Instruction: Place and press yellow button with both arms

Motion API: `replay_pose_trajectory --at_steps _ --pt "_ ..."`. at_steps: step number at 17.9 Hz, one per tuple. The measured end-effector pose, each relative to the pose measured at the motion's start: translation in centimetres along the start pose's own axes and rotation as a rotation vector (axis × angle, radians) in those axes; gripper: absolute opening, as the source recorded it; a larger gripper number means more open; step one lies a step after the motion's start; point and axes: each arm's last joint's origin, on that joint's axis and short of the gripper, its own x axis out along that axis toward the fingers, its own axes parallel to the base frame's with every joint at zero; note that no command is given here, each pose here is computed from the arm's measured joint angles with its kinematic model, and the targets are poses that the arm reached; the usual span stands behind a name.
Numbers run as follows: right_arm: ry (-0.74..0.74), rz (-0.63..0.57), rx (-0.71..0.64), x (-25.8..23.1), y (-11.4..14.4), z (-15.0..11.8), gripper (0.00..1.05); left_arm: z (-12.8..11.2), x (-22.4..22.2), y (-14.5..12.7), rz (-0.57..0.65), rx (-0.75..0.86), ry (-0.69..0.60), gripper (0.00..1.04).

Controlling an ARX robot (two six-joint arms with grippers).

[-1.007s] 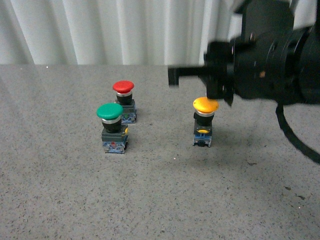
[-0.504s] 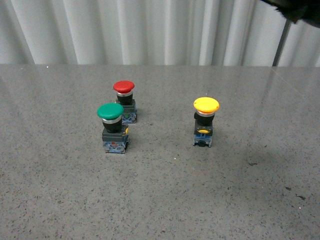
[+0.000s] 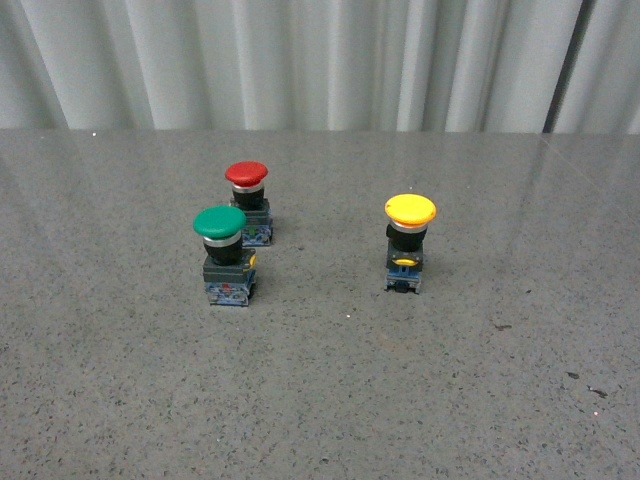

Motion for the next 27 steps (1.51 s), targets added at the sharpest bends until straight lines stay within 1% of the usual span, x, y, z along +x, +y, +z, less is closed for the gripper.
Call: replay_pose_trajectory --at_steps 3,6,11,15,18,20,22,24,25,27 --pt "0.049 0.011 -0.004 -0.4 0.1 -1.9 0.02 0.0 0.0 0.0 0.000 0.000 0.000 0.98" --pt "0.017 0.011 -0.008 -0.8 0.0 -1.8 0.02 0.0 0.0 0.0 0.000 0.000 0.000 0.98" --pt "0.037 0.011 -0.008 -1.3 0.0 -3.0 0.02 0.0 0.0 0.0 0.000 0.000 0.000 0.98" --pt "0.020 0.011 -0.009 -1.6 0.0 -3.0 0.02 0.0 0.0 0.0 0.000 0.000 0.000 0.98" --pt "0.009 0.011 -0.009 -1.7 0.0 -3.7 0.02 0.0 0.0 0.0 0.000 0.000 0.000 0.98" --pt "0.018 0.011 -0.011 -1.9 0.0 -3.9 0.02 0.0 0.0 0.0 0.000 0.000 0.000 0.98" --pt "0.065 0.010 -0.011 -2.7 0.0 -4.4 0.02 0.0 0.0 0.0 0.002 0.000 0.000 0.98" --pt "0.000 0.011 -0.011 -3.0 0.0 -3.8 0.02 0.0 0.0 0.0 0.000 0.000 0.000 0.98" --pt "0.022 0.011 -0.011 -2.9 0.0 -4.1 0.02 0.0 0.0 0.0 0.000 0.000 -0.001 0.98" --pt "0.020 0.012 -0.011 -2.9 0.0 -4.1 0.02 0.0 0.0 0.0 0.000 0.000 0.000 0.98"
